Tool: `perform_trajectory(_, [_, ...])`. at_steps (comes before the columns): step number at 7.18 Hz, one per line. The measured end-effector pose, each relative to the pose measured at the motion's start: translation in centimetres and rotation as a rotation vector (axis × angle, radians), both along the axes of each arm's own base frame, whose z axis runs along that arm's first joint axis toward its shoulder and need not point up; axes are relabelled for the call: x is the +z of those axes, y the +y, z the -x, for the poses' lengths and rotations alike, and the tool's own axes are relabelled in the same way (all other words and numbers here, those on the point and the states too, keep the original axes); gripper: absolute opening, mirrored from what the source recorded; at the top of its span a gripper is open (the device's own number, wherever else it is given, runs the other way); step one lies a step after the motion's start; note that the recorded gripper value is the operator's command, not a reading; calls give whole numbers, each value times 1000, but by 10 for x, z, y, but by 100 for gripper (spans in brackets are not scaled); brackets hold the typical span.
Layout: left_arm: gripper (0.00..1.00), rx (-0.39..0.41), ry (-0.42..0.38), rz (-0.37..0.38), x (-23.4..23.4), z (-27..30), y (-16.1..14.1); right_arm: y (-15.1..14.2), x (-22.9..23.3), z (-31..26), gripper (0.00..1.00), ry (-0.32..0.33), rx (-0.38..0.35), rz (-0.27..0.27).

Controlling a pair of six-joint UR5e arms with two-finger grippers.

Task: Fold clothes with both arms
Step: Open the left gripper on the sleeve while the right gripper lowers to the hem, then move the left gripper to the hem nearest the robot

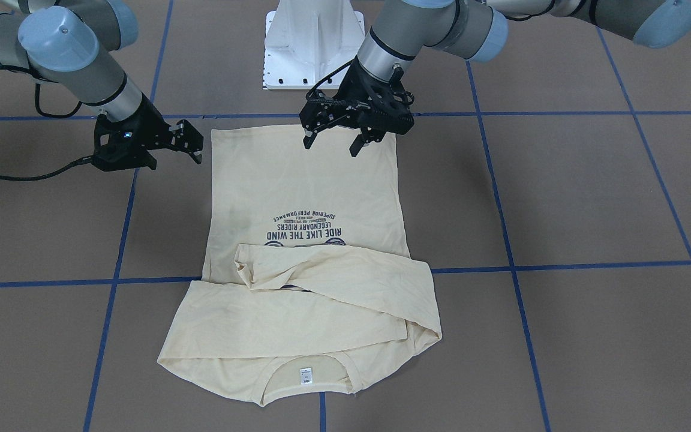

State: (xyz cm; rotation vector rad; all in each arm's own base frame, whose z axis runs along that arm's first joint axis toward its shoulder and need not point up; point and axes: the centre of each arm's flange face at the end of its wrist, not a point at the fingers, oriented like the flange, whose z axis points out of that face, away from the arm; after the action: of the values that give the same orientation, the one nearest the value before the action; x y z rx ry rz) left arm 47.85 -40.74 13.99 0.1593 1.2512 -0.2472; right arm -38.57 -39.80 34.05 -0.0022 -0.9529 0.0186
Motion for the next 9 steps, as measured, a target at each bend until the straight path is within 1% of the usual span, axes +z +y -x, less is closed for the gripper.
perform_trajectory(1, [100, -4, -4, 1, 1, 2, 0, 14, -3, 13, 99, 3, 5, 18])
perform_trajectory(2, [100, -6, -4, 1, 0, 3, -1, 28, -3, 26, 98, 10, 1, 26])
perform_trajectory(4, [100, -11, -1, -2, -2, 5, -1, 58, 4, 56, 95, 38, -39, 24])
perform_trajectory(6, [100, -13, 6, -6, -6, 7, -1, 73, 15, 74, 87, 68, -72, 34])
perform_trajectory(7, [100, -13, 7, -7, -7, 8, -1, 78, 21, 78, 80, 79, -83, 40])
perform_trajectory(9, [100, -13, 12, -10, -8, 10, 0, 87, 29, 86, 73, 96, -103, 49])
